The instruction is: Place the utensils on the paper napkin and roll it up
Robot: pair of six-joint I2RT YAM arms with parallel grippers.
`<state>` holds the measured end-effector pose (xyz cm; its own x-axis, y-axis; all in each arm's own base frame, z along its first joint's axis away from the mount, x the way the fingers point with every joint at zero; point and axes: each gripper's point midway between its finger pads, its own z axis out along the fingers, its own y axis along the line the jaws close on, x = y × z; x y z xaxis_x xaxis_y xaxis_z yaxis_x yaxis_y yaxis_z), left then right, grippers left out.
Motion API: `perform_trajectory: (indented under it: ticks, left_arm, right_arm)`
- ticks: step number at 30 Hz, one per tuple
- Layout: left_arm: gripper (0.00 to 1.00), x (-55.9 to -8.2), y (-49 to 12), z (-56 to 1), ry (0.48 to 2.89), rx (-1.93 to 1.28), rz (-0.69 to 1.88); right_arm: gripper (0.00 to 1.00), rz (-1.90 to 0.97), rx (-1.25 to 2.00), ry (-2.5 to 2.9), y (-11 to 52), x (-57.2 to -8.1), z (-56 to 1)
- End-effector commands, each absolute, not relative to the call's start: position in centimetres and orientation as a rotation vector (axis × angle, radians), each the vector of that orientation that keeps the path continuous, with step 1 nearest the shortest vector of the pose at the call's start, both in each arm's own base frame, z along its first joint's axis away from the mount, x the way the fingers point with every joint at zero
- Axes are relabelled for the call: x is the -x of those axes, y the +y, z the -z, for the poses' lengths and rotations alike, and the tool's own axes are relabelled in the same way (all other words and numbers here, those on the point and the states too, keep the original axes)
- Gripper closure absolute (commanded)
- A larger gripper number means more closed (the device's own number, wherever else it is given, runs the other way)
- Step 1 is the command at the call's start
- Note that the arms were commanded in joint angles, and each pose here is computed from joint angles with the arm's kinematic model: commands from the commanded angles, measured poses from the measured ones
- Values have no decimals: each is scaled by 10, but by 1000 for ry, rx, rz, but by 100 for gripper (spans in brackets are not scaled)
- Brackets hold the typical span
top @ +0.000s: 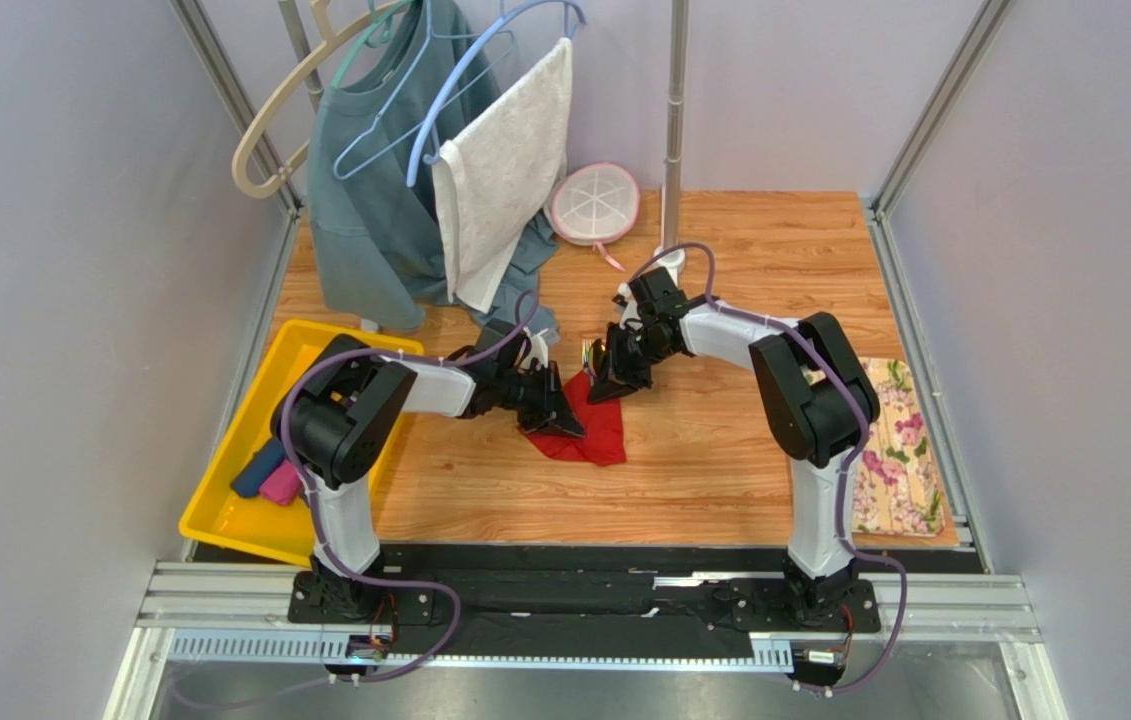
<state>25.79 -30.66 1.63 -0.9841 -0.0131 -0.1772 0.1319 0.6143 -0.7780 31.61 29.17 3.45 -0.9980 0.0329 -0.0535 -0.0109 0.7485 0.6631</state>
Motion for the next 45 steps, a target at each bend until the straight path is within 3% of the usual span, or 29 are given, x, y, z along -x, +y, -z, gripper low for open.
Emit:
perform_trajectory:
  ticks: [1,9,16,21,35,41,45]
  left_arm:
    - [100,-261,-292,7,2725,-79,1156]
    - [100,-265,-291,-2,2689,-84,1173]
    - [98,-265,-316,-62,2499,-149,1438]
    - [97,-260,-334,-71,2477,-193,1483]
    - [100,-266,-309,16,2755,-45,1132]
    - [100,-265,-297,21,2778,-50,1060]
    - [100,-266,-296,14,2759,-110,1050]
  right_arm:
    - [100,-963,-1,2818,298,-339,-29]
    - [100,-668,-25,2934,270,-328,11]
    - [100,-660,-44,2977,266,-318,23]
    - [100,-660,-56,2979,267,-320,24]
    - [100,-812,-41,2943,282,-328,2]
    - [85,-1002,21,2803,296,-345,-57]
    - [83,-1056,54,2795,297,-340,-68]
